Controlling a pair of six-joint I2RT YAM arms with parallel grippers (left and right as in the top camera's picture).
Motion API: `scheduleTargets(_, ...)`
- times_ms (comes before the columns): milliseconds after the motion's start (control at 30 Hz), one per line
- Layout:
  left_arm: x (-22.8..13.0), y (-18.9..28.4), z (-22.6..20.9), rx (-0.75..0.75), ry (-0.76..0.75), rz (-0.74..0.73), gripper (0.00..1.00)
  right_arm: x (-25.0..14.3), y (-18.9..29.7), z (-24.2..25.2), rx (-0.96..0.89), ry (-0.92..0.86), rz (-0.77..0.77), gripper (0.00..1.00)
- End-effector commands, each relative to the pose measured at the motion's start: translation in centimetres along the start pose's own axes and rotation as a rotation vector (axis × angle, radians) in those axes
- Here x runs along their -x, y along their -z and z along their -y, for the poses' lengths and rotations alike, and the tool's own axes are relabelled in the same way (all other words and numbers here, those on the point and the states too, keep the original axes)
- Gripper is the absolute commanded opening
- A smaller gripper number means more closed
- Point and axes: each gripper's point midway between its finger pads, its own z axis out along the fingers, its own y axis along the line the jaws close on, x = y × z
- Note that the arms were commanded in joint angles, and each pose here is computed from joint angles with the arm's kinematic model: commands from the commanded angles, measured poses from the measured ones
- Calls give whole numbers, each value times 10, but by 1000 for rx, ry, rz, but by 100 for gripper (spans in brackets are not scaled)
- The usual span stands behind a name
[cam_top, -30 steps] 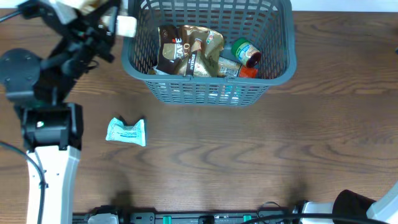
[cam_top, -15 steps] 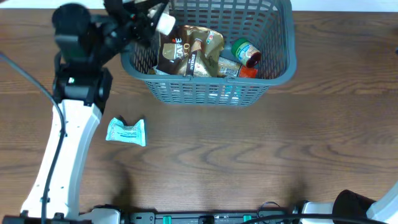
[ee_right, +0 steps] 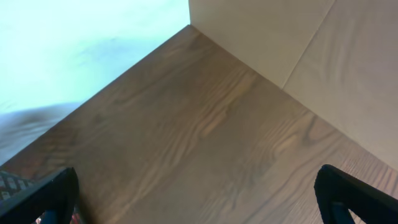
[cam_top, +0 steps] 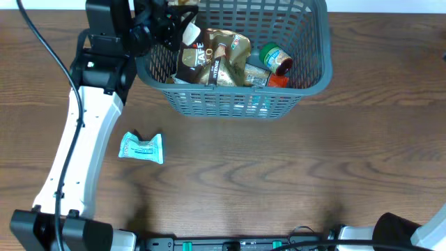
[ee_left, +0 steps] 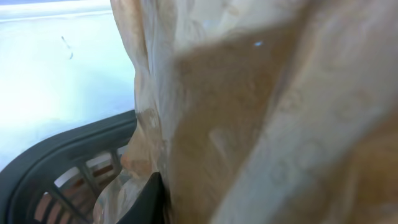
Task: Pack container
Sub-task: 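Lift the paper bag with the left gripper and release it in the basket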
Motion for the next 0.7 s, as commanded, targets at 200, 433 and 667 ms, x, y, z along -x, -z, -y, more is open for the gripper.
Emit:
scheduleTargets(200,-15,-28,-6,2,-39,-44,6,0,-3,2,-9,-17,-5,99)
scheduleTargets(433,-49,-64,10,-59,-38,-116,6,0,-3,2,-9,-17,-5,99)
scheduleTargets(667,-81,-87,8,-79,-8,-183,5,0,-3,2,-8,-17,-4,99)
